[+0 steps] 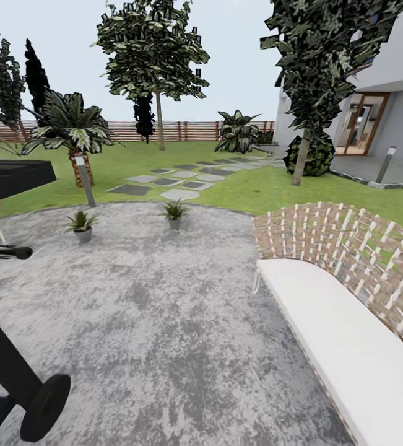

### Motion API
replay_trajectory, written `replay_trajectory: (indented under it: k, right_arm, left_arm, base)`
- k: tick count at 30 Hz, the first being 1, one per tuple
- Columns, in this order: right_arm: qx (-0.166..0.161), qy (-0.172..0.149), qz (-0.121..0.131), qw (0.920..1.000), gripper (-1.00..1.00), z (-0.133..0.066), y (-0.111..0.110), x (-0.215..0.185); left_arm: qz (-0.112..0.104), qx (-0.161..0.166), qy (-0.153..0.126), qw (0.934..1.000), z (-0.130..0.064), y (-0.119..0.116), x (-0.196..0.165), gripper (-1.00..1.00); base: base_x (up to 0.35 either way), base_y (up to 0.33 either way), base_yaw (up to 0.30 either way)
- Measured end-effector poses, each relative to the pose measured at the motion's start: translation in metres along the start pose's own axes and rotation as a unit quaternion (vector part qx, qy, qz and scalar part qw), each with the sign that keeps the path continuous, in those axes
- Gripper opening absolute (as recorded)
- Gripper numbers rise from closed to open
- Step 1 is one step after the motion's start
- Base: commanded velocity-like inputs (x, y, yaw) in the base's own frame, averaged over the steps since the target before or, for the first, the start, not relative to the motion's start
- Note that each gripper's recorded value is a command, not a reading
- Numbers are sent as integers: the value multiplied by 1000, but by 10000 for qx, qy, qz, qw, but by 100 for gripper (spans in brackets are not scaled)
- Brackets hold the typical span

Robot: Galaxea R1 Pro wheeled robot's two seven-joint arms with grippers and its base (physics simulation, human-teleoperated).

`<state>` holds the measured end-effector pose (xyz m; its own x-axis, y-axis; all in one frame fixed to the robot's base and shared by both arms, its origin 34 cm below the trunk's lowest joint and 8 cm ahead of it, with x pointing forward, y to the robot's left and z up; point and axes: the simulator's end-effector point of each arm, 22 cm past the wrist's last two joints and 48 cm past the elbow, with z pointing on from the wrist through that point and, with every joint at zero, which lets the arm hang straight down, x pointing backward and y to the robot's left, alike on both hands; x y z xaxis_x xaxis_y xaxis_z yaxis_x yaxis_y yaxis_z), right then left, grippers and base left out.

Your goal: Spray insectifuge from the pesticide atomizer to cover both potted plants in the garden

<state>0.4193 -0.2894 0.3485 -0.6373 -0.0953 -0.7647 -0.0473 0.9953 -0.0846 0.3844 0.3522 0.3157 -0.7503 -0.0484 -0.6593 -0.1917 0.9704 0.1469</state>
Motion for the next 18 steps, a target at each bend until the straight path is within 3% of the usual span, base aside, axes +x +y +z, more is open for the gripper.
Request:
replay_trajectory:
  k: [11,18]
  right_arm:
    - [-7,-5,5,10000,100,0,1,0]
    - [-5,0,6,10000,100,0,1,0]
  left_arm:
    - [1,-1,1,10000,0,0,0,100]
    - [1,0,4,10000,0,0,1,100]
  base:
    - [339,0,184]
    - [339,0,34]
